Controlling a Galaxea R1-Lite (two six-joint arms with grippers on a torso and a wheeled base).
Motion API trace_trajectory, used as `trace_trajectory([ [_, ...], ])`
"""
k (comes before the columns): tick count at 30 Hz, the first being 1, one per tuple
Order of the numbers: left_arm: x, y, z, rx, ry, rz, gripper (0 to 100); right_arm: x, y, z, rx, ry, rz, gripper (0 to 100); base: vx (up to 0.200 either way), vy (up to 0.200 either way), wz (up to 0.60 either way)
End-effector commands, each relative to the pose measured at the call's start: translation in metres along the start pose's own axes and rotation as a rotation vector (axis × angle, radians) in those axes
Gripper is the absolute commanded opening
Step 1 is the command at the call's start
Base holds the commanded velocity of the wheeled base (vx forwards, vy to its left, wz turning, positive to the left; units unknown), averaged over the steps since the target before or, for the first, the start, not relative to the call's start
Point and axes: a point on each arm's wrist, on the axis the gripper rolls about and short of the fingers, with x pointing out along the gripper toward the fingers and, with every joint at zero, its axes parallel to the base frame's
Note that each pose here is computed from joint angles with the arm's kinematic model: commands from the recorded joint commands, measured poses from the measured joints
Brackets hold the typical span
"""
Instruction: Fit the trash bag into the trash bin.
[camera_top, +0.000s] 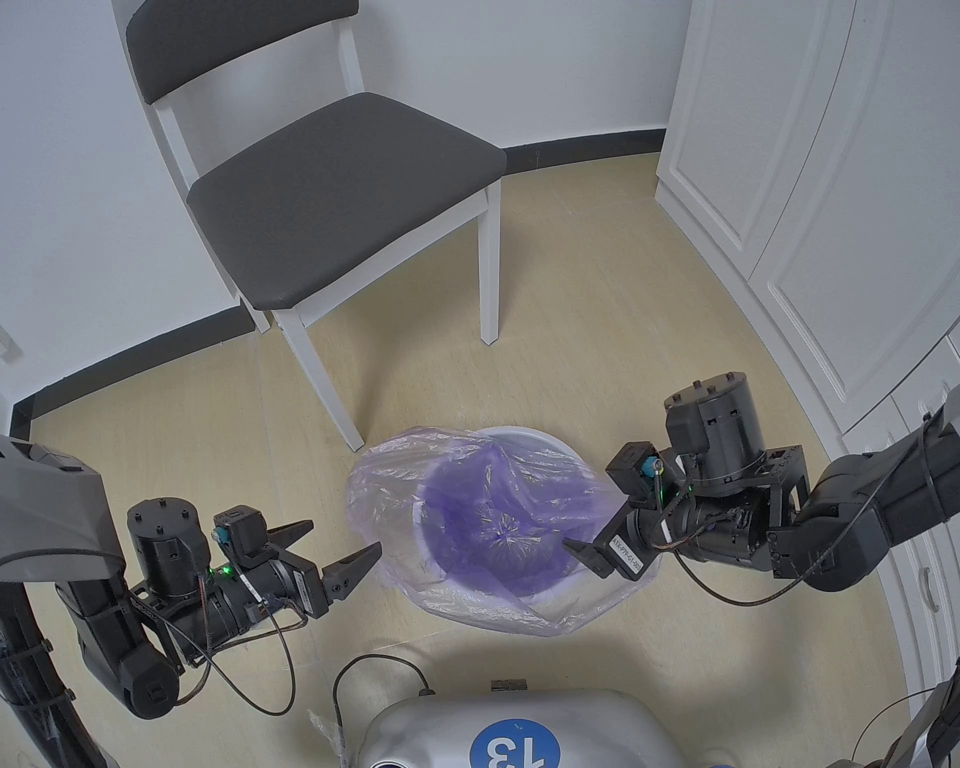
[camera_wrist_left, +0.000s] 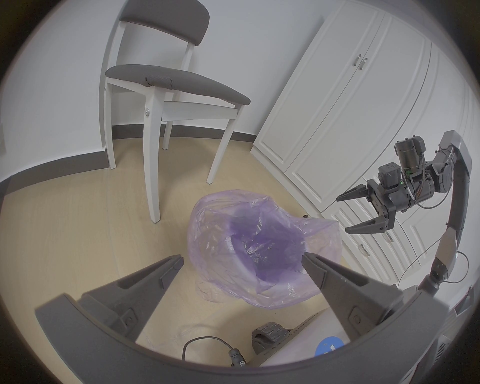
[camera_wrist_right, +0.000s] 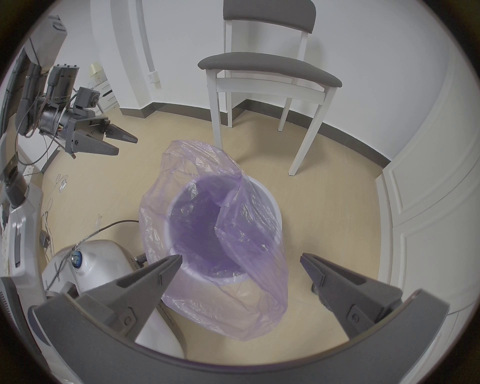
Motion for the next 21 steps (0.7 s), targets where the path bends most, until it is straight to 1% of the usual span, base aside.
trace_trajectory([
  [1,-0.005,0.000,0.002,0.019,-0.016,0.003,100,-0.005,-0.002,-0.003,-0.082,0.003,-0.007,100,0.000,0.000,0.00],
  [3,-0.006,0.000,0.002,0.039,-0.016,0.003,100,-0.003,-0.002,-0.004,-0.110,0.001,-0.008,100,0.000,0.000,0.00],
  [4,-0.004,0.000,0.001,0.055,-0.009,0.001,100,-0.001,0.000,-0.003,-0.126,-0.014,-0.011,100,0.000,0.000,0.00],
  [9,0.012,0.002,-0.004,0.063,0.003,-0.005,100,0.025,0.007,-0.004,-0.168,-0.048,-0.024,100,0.000,0.000,0.00],
  [13,0.030,0.003,-0.002,0.087,-0.008,-0.020,100,0.044,0.013,-0.008,-0.193,-0.031,-0.015,100,0.000,0.000,0.00],
  [18,0.042,0.004,0.003,0.104,0.020,-0.017,100,0.061,0.015,-0.010,-0.207,-0.009,-0.007,100,0.000,0.000,0.00],
  [21,0.046,0.004,0.008,0.111,0.011,-0.015,100,0.071,0.018,-0.014,-0.209,0.003,-0.004,100,0.000,0.000,0.00],
])
